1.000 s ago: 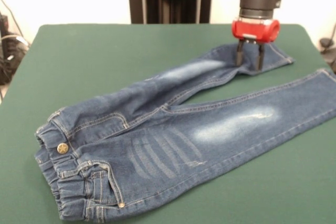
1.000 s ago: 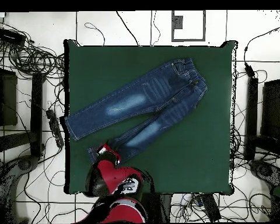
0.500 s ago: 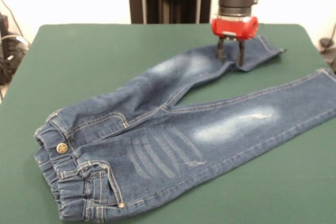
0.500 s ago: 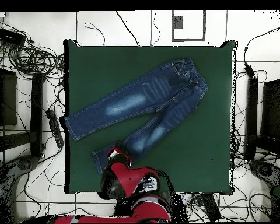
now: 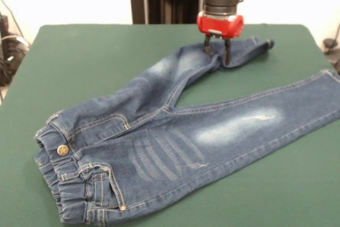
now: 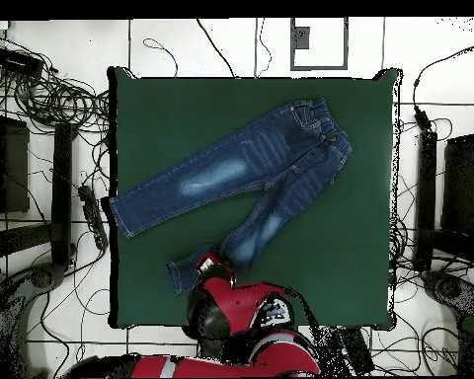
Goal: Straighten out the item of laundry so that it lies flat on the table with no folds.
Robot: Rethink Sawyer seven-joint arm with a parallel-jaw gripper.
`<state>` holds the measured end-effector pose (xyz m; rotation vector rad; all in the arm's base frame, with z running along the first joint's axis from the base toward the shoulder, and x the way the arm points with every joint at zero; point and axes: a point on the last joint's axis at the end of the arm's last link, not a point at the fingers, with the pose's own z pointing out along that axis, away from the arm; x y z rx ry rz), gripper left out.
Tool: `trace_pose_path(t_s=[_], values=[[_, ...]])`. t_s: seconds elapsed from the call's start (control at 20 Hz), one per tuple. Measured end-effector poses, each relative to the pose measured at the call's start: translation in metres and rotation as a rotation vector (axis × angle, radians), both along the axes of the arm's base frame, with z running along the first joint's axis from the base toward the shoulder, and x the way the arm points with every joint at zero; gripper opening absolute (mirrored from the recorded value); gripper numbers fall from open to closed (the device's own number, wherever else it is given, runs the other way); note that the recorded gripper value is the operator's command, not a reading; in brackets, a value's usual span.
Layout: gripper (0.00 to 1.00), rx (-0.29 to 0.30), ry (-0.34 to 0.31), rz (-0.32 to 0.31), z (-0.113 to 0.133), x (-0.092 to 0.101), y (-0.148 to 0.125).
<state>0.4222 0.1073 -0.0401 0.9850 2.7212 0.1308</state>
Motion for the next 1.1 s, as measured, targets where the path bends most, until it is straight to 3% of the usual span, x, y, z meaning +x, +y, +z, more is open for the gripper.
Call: trace_pose_path(t_s=[0.25, 0.5, 0.8, 1.1], values=[[1.00, -0.006, 0.015, 0.011, 0.001, -0.004, 0.003], [1.00, -0.015, 0.066, 0.020, 0.004, -0.026, 0.025], [1.00, -0.025, 0.123, 0.009, 0.011, -0.063, 0.076], [1.00, 0.008, 0.187, 0.015, 0.014, -0.109, 0.142]])
